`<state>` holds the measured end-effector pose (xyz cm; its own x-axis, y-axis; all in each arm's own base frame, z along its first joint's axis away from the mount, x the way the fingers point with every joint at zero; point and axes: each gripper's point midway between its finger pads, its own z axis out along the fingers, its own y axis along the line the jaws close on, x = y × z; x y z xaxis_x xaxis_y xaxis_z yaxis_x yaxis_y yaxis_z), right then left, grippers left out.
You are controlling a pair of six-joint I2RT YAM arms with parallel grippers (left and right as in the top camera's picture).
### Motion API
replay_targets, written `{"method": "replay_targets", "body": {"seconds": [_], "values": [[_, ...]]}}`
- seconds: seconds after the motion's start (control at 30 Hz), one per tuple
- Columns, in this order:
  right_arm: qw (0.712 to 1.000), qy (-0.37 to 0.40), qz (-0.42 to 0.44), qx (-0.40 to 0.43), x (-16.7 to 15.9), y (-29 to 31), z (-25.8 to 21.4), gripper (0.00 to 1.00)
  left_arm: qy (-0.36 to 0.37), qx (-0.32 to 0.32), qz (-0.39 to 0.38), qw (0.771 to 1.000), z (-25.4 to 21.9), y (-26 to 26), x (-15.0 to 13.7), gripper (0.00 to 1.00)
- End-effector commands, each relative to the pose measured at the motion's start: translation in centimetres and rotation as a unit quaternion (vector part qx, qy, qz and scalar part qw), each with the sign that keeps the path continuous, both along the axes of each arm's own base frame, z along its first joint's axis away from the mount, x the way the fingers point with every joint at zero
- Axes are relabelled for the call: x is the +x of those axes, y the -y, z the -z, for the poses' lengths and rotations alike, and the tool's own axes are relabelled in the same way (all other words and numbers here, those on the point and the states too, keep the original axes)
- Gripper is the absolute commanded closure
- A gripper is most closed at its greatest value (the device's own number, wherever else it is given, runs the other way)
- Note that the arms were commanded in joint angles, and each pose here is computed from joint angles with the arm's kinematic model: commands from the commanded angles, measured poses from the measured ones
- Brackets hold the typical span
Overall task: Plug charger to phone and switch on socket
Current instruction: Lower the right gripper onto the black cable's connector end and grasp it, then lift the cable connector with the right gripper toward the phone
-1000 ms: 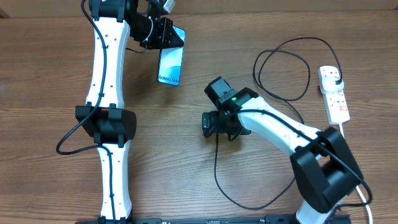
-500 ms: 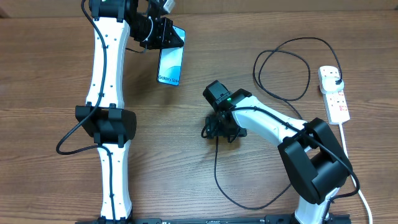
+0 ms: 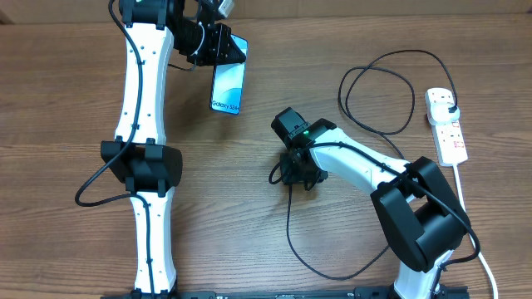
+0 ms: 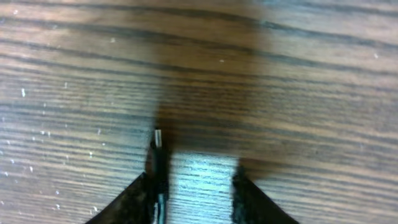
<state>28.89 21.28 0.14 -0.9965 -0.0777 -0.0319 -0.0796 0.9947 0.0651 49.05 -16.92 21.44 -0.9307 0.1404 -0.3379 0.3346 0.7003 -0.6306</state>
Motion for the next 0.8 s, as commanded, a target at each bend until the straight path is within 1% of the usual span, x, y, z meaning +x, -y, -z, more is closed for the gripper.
{"method": "replay_targets", "body": {"seconds": [0.0,0.13,0.23,0.3,0.37,0.5,0.67,0.77], "values": [[1.0,0.003,-0.001,0.002,0.36,-0.27,0.02,0.64,0.007,-0.02,0.001,1.0,-1.2,0.43,-0.07,0.96],[1.0,0.004,-0.001,0.003,0.42,-0.32,0.01,0.73,0.007,-0.02,0.001,1.0,-1.2,0.43,-0.07,0.96],[1.0,0.004,-0.001,0.006,0.45,-0.42,0.0,0.78,0.007,-0.02,0.001,1.0,-1.2,0.43,-0.07,0.96],[1.0,0.005,-0.001,0.006,0.47,-0.45,0.0,0.84,0.007,-0.02,0.001,1.0,-1.2,0.43,-0.07,0.96],[1.0,0.005,0.0,0.006,0.47,-0.45,0.0,0.87,0.007,-0.02,0.001,1.0,-1.2,0.43,-0.07,0.96],[1.0,0.006,0.001,0.007,0.53,-0.5,-0.01,0.89,0.007,-0.02,0.001,1.0,-1.2,0.43,-0.07,0.96],[1.0,0.006,0.0,0.009,0.52,-0.55,-0.01,0.96,0.007,-0.02,0.001,1.0,-1.2,0.43,-0.08,0.96],[1.0,0.006,0.0,0.009,0.55,-0.57,-0.01,0.96,0.007,-0.02,0.001,1.0,-1.2,0.43,-0.08,0.96]]}}
